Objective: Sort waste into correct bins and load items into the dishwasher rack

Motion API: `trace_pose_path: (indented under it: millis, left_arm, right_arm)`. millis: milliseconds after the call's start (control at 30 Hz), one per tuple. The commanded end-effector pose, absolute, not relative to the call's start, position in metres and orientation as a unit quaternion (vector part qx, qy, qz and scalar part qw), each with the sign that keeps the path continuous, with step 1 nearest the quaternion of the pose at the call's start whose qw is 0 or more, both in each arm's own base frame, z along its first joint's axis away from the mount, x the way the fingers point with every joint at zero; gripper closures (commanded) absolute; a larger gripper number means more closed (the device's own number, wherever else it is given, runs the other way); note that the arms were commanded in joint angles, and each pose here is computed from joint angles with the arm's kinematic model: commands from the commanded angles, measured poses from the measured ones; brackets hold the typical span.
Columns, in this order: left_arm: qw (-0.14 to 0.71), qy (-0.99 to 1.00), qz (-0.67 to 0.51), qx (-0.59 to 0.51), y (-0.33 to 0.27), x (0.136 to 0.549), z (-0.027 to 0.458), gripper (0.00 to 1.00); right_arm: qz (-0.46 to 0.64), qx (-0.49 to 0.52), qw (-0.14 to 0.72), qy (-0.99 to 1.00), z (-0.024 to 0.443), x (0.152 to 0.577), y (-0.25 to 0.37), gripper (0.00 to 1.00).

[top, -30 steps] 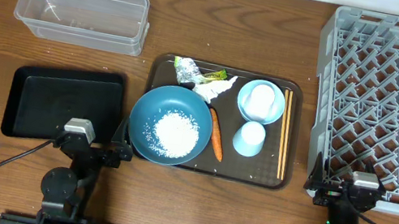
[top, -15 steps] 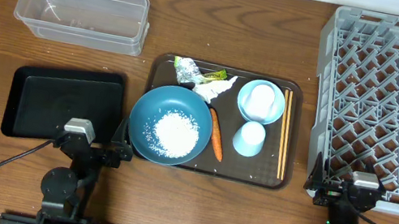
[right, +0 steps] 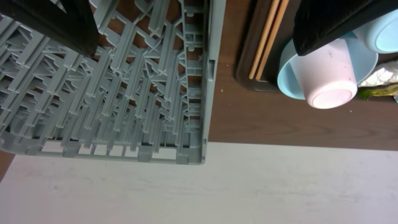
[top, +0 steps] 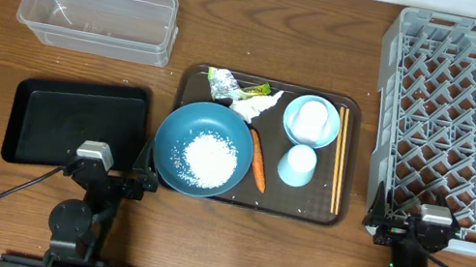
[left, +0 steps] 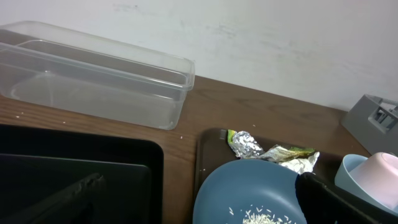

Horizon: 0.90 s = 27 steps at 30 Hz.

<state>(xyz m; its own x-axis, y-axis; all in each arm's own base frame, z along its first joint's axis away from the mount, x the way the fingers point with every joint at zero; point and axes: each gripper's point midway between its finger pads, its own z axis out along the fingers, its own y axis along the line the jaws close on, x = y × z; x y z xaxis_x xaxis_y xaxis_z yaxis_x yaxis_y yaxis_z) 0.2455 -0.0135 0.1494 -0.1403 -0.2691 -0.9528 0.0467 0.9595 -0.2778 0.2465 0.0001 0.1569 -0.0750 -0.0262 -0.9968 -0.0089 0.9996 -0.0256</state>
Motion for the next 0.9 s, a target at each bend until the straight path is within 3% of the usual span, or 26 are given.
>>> trace_pose_path:
  millis: [0,267,500,700,867]
  left_arm:
    - [0.633,0.762,-0.117,-0.071,-0.014,0.245,0.133,0.01]
    - [0.632,0.762,-0.122,-0.073,-0.015,0.244,0.133,0.01]
    - [0.51,0.742,-0.414,-0.132,-0.081,0.225,0.14,0.01]
    - [0.456,0.725,-0.479,-0.19,-0.089,0.221,0.143,0.01]
    - [0.45,0.704,-0.538,-0.109,-0.112,0.204,0.181,0.01]
  right_arm:
    - [-0.011,-0.016,0.68,0.733,0.157,0.246,0.0,0.01]
    - [-0.011,-0.016,0.68,0.733,0.157,0.246,0.0,0.01]
    - [-0.011,-0.016,0.68,0.733,0.157,0.246,0.0,0.01]
    - [-0.011,-0.016,0.68,0.733,0.157,0.246,0.0,0.01]
    - [-0.011,-0.016,0.68,0.733,0.157,0.246,0.0,0.01]
